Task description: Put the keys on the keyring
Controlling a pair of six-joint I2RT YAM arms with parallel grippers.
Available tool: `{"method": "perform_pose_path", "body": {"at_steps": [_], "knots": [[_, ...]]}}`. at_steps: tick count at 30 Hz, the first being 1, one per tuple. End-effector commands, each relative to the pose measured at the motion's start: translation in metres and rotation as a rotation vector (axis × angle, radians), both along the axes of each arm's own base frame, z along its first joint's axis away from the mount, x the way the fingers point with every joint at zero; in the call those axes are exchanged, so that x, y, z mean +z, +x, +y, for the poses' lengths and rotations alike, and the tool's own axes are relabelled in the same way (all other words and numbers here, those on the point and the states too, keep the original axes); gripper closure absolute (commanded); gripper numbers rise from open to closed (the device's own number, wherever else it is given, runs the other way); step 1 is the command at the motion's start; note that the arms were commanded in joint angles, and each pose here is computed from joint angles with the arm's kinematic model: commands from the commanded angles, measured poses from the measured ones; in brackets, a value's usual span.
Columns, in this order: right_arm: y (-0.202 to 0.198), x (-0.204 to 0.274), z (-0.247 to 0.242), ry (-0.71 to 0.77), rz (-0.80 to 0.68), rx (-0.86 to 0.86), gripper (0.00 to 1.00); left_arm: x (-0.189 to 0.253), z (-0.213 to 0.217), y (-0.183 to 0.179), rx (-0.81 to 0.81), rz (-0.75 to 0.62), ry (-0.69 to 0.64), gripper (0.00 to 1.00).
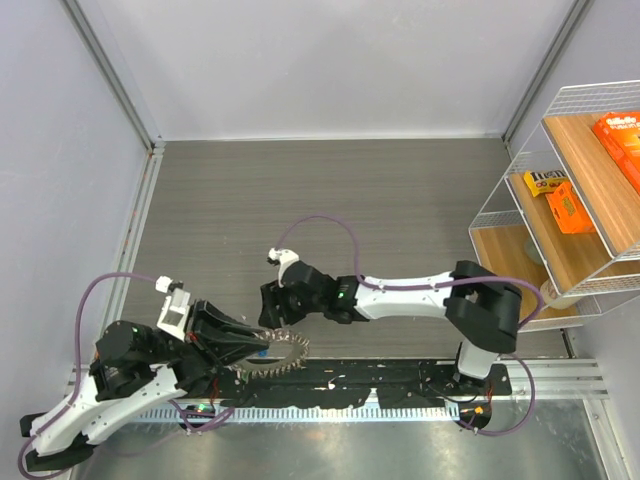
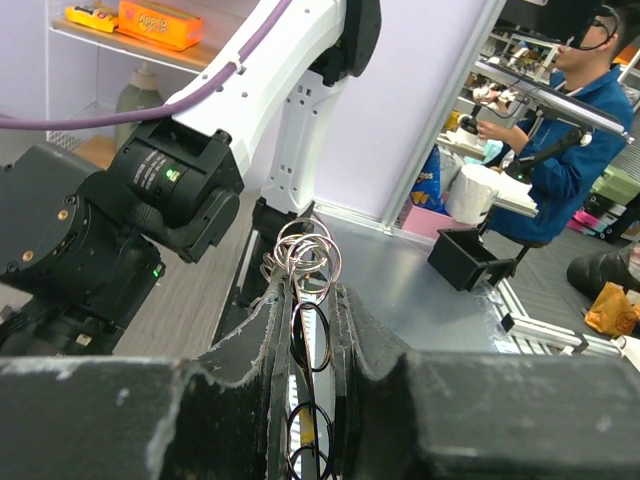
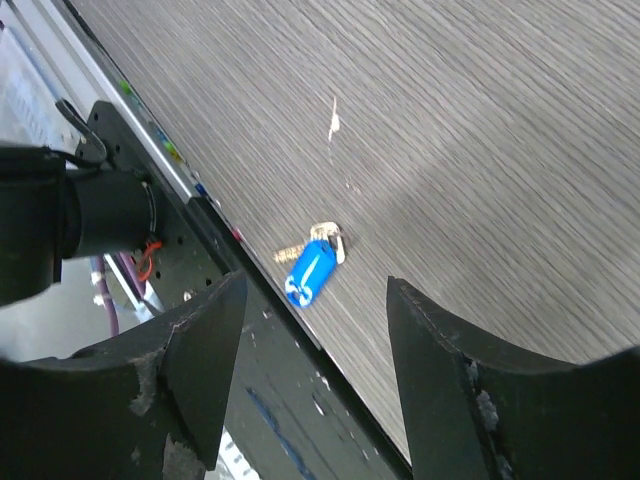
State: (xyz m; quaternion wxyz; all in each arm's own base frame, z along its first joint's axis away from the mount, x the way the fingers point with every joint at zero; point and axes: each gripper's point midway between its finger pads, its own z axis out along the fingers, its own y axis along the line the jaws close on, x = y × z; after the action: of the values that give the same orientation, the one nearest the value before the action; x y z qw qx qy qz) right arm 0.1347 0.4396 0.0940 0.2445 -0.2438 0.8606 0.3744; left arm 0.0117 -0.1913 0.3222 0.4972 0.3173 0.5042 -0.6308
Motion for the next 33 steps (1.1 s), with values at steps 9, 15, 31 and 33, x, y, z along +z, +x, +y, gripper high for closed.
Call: {"method": "perform_pose_path", "body": {"at_steps": [9, 15, 31, 33], "knots": [[0.001, -0.016, 0.050, 0.005, -0.028, -0.127, 0.35, 0.049, 0.053, -0.008, 0.110, -0.054, -0.219, 1.00], [-0.005, -0.038, 0.052, -0.036, -0.032, -0.148, 0.35, 0.057, 0.069, -0.010, 0.142, -0.060, -0.268, 1.00], [-0.012, -0.068, 0.039, -0.191, -0.149, -0.187, 0.43, 0.058, 0.085, -0.012, 0.175, -0.054, -0.303, 1.00], [-0.013, -0.071, 0.036, -0.209, -0.161, -0.186, 0.46, 0.057, 0.085, -0.011, 0.180, -0.053, -0.302, 1.00]]}}
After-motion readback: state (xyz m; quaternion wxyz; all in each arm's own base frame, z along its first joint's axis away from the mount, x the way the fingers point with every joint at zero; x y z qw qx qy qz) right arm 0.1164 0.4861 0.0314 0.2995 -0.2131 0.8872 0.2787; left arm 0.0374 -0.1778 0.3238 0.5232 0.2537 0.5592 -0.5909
